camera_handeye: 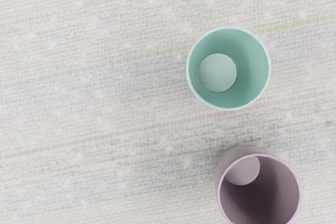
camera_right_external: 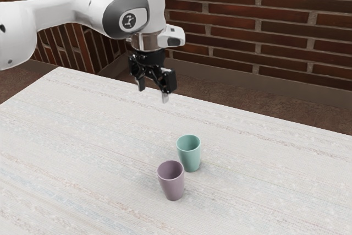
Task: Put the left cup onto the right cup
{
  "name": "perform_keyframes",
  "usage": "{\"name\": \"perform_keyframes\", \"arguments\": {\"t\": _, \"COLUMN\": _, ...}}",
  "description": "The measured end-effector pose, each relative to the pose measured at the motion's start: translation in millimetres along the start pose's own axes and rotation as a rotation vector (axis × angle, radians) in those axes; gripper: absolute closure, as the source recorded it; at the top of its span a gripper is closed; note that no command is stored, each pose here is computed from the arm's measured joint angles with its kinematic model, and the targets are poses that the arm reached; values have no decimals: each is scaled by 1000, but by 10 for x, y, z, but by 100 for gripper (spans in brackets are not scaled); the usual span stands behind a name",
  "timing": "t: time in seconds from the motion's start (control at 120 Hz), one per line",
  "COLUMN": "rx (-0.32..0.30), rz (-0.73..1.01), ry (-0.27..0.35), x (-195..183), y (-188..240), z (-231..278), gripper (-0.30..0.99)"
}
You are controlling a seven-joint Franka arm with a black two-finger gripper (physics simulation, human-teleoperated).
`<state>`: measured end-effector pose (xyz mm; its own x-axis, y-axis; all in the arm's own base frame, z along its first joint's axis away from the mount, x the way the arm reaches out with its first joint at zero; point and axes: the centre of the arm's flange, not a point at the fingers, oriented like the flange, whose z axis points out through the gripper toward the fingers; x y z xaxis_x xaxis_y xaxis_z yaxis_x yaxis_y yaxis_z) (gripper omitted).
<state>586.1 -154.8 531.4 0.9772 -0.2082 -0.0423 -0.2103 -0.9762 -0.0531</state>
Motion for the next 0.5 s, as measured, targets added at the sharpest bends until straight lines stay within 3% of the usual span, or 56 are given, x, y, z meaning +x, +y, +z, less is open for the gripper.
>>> {"name": "perform_keyframes", "arguments": {"t": 0.5, "rx": -40, "rz": 19, "ry": 15, "x": 103, "y": 218, "z": 252, "gripper": 0}}
